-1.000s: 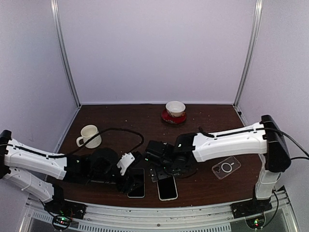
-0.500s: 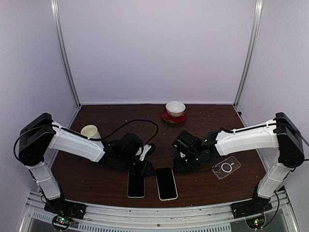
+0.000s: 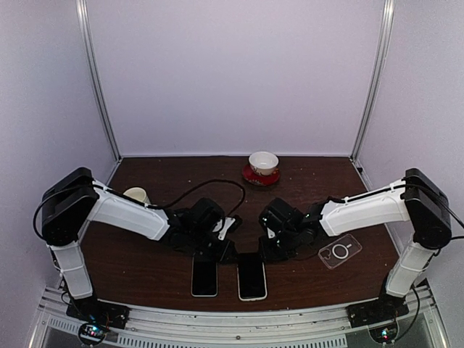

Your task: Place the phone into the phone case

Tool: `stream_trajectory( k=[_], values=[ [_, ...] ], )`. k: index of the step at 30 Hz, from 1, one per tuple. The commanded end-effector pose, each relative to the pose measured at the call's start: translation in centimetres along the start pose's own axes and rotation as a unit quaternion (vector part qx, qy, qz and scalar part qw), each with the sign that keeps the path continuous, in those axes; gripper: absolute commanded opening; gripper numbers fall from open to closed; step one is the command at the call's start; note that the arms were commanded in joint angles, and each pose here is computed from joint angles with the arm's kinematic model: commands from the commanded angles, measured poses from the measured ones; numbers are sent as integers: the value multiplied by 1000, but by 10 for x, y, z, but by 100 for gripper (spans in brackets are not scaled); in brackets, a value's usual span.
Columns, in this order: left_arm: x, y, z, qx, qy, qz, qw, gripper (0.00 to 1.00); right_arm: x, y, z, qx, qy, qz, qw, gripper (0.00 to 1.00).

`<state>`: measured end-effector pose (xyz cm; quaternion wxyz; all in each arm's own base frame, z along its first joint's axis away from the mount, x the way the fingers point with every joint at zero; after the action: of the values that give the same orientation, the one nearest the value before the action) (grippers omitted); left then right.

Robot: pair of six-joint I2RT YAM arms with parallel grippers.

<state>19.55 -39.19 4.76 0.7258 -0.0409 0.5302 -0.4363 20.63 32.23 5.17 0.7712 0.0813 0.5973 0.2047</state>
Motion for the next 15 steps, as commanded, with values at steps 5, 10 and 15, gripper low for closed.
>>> stream_trajectory(
  k=[5, 10, 15],
  values=[
    [21, -6, -36, 26, 70, 32, 997, 9, 2, -9, -19, 30, 5, 3, 1000, 26],
    [37, -6, -64, -24, 108, 11, 994, 9, 5, -13, -27, 27, 15, -22, 999, 26],
    [49, -3, -95, -72, 131, -3, 989, 5, -7, -17, -30, 14, 1, -75, 997, 29]
  ],
)
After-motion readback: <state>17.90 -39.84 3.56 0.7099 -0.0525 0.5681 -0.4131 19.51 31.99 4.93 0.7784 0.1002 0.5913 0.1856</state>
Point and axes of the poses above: each gripper's point midway between its finger pads, its own x axis out along the fingers, its own y axis along the line the jaws close on, z = x × y, the point moved 2 cm from there along -x, back along the fingers, and after that the axes turned 1 degree about x, right-handed, at the moved point
